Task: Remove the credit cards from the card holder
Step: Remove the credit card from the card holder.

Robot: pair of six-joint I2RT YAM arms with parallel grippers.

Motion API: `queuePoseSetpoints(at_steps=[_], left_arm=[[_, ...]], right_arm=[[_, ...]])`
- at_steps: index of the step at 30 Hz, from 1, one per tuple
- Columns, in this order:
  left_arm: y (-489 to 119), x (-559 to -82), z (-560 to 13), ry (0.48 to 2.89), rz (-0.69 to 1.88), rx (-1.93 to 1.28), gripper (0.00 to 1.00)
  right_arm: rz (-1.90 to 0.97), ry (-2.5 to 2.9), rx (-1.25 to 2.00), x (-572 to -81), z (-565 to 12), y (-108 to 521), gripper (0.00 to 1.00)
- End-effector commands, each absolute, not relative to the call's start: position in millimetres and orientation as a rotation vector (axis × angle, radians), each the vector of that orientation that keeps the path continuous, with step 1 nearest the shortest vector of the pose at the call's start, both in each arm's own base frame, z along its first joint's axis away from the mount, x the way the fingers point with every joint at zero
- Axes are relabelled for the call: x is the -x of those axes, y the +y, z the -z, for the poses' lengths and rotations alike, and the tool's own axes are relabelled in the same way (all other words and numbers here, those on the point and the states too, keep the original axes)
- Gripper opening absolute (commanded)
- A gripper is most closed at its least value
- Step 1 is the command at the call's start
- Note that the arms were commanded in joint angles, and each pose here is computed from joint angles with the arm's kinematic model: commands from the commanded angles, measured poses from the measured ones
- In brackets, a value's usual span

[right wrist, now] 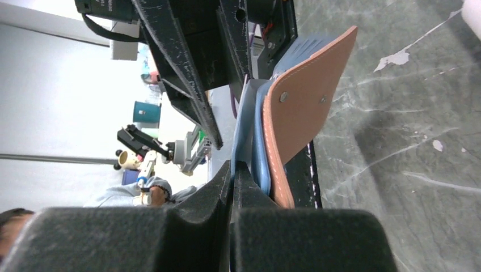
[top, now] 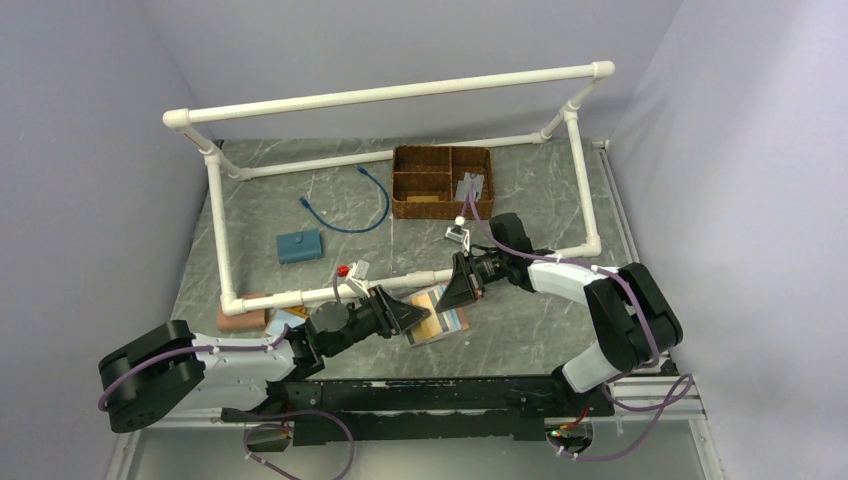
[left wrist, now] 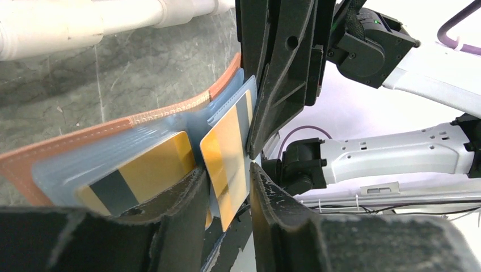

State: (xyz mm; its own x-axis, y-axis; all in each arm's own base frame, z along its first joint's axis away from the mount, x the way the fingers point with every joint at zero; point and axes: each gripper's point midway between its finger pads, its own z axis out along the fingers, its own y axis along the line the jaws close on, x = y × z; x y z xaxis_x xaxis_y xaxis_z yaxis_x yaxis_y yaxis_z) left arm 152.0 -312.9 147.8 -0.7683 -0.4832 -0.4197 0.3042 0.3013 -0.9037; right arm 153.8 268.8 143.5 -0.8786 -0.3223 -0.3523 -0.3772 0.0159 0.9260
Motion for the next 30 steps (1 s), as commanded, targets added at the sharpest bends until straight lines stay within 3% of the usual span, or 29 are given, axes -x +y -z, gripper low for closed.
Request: queuePoseSetpoints(at_steps=[1, 5, 8, 30], left_arm=[[-316.0, -151.8, -170.5, 1.820, 1.600, 0.127, 0.34], [-315.6, -150.7, -169.7, 1.824, 1.598, 0.119, 0.25], [-313.4, -150.4, -168.0, 1.821, 1.594, 0.121, 0.00], [-255.8, -132.2, -98.1, 2.014, 1.434, 0.278, 0.00]], right_arm=[[-2.100, 2.080, 0.886, -145.7, -165.4, 268.4, 0.00], [-2.100, 2.082, 0.887, -145.3, -165.1, 268.6, 0.00], [-2.095, 2.085, 0.885, -146.0, -163.8, 268.9, 0.00], [-1.838, 2.269, 0.852, -160.8, -104.2, 270.5, 0.00]])
